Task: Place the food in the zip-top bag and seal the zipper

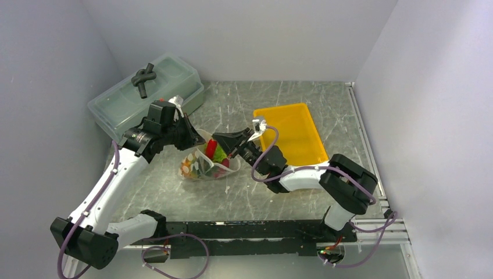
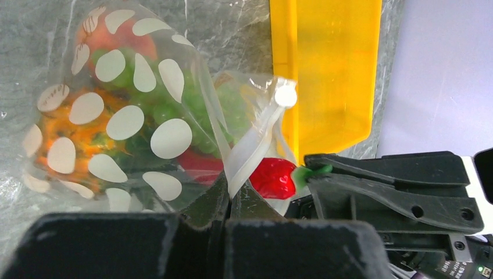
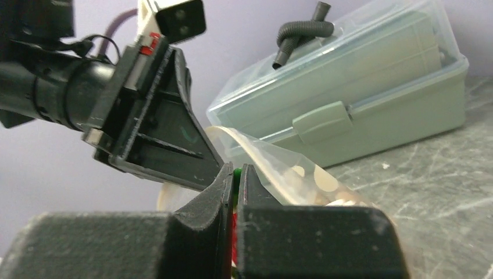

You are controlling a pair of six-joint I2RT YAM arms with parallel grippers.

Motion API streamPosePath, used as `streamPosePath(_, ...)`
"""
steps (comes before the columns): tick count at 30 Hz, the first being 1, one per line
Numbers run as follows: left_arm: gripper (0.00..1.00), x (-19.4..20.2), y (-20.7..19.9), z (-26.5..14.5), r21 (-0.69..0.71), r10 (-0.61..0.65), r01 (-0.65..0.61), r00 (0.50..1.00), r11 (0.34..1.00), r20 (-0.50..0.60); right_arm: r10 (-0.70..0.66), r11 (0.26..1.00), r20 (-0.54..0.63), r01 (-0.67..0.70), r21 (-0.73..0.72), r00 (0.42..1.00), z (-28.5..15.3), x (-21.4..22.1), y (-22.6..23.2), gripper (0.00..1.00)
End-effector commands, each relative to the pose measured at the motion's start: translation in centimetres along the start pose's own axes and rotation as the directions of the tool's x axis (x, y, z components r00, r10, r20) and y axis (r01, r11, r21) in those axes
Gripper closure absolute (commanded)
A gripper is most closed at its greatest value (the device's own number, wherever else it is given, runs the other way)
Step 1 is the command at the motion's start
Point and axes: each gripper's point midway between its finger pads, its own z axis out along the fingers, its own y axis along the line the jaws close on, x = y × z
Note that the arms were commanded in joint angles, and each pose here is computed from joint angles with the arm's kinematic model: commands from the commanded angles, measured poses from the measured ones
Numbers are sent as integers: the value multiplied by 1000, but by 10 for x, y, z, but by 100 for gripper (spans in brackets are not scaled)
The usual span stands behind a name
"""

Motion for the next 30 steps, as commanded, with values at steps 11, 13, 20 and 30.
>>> streamPosePath(11, 100, -18, -32, -19, 121, 33, -40, 998, 992, 59, -190, 970, -145, 208, 123, 971, -17, 59, -36, 100)
streamPosePath(13, 100, -17, -32, -18, 119, 34, -40, 998, 992, 55, -212, 968, -144, 227, 105, 967, -18, 59, -29, 100)
streamPosePath(20, 100, -17, -30, -17, 114, 37, -43, 998, 993, 51, -263, 963, -97, 267, 39, 960, -22, 45, 1, 100)
streamPosePath(30, 100, -14, -25, -15, 95, 46, -50, 998, 994, 45, -266, 963, -112, 269, 14, 958, -22, 22, 25, 90)
